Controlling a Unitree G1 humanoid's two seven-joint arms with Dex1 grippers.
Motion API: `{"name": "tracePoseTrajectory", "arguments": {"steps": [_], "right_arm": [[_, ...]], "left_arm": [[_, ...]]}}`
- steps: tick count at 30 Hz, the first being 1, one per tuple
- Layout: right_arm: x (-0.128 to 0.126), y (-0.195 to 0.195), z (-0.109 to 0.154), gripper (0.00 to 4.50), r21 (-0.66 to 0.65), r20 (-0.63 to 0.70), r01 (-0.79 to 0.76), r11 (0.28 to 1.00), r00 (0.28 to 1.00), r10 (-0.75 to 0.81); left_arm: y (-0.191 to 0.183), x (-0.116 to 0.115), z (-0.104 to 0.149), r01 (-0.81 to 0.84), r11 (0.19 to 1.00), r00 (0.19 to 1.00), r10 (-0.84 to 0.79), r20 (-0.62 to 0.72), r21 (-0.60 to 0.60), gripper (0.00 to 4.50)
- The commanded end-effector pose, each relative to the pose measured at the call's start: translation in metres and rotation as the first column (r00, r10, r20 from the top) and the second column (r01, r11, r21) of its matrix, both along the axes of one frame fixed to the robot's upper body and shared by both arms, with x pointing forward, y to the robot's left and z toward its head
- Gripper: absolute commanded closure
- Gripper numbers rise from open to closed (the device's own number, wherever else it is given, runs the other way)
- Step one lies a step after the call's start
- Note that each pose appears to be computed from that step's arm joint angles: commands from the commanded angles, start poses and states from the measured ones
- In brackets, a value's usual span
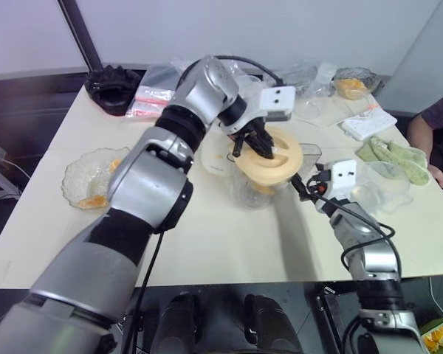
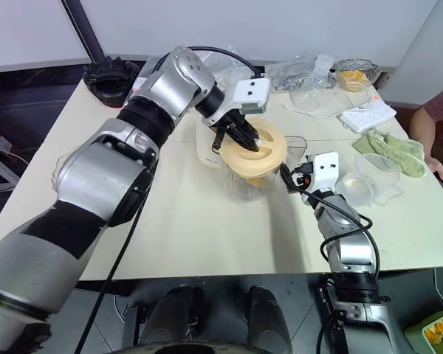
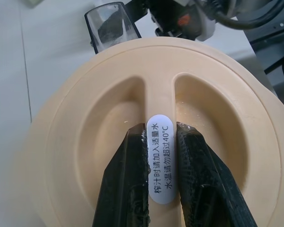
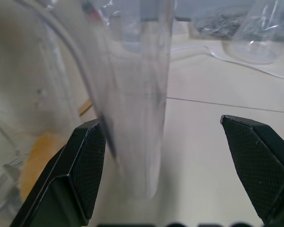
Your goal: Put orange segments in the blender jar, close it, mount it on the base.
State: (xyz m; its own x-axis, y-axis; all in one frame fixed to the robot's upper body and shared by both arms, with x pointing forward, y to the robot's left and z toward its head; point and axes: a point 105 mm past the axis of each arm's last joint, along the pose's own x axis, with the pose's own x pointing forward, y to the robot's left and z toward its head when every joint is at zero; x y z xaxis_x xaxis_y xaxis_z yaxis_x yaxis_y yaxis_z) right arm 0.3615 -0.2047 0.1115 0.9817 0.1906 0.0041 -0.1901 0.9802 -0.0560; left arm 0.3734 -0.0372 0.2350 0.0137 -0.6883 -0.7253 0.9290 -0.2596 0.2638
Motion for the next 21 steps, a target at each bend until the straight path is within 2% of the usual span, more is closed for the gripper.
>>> {"name": "tracePoseTrajectory", "arguments": {"steps": [1, 4, 8, 9, 16, 21], "right_arm": [[0.004, -0.001, 0.021, 0.54, 0.008, 0.103, 0.046, 0.999, 0.994, -0.047], [0.004, 0.001, 0.024, 1.45, 0.014, 0.121, 0.058, 0.998, 0.991, -0.060], [0.005, 0.005, 0.025, 3.49, 0.019, 0.130, 0.056, 0.998, 0.990, -0.058], [0.005, 0.007, 0.024, 3.60, 0.019, 0.126, 0.049, 0.999, 0.991, -0.051], [0.003, 0.014, 0.019, 3.58, 0.016, 0.105, 0.027, 1.000, 0.994, -0.028], [0.004, 0.015, 0.020, 3.58, 0.013, 0.100, 0.024, 1.000, 0.995, -0.025]], "left_arm": [[0.004, -0.003, -0.029, 0.008, 0.997, 0.998, -0.004, -0.062, 0.077, 4.24], [0.004, -0.005, -0.032, 0.020, 0.997, 0.997, -0.014, -0.075, 0.078, 4.24], [0.008, -0.005, -0.041, 0.023, 0.996, 0.996, -0.015, -0.093, 0.087, 4.24], [0.009, -0.005, -0.044, 0.022, 0.996, 0.995, -0.013, -0.099, 0.089, 4.24], [0.010, -0.006, -0.053, -0.010, 0.998, 0.991, 0.018, -0.131, 0.059, 4.24], [0.004, 0.002, -0.057, -0.131, 0.991, 0.982, 0.132, -0.134, 0.012, 4.24]]}}
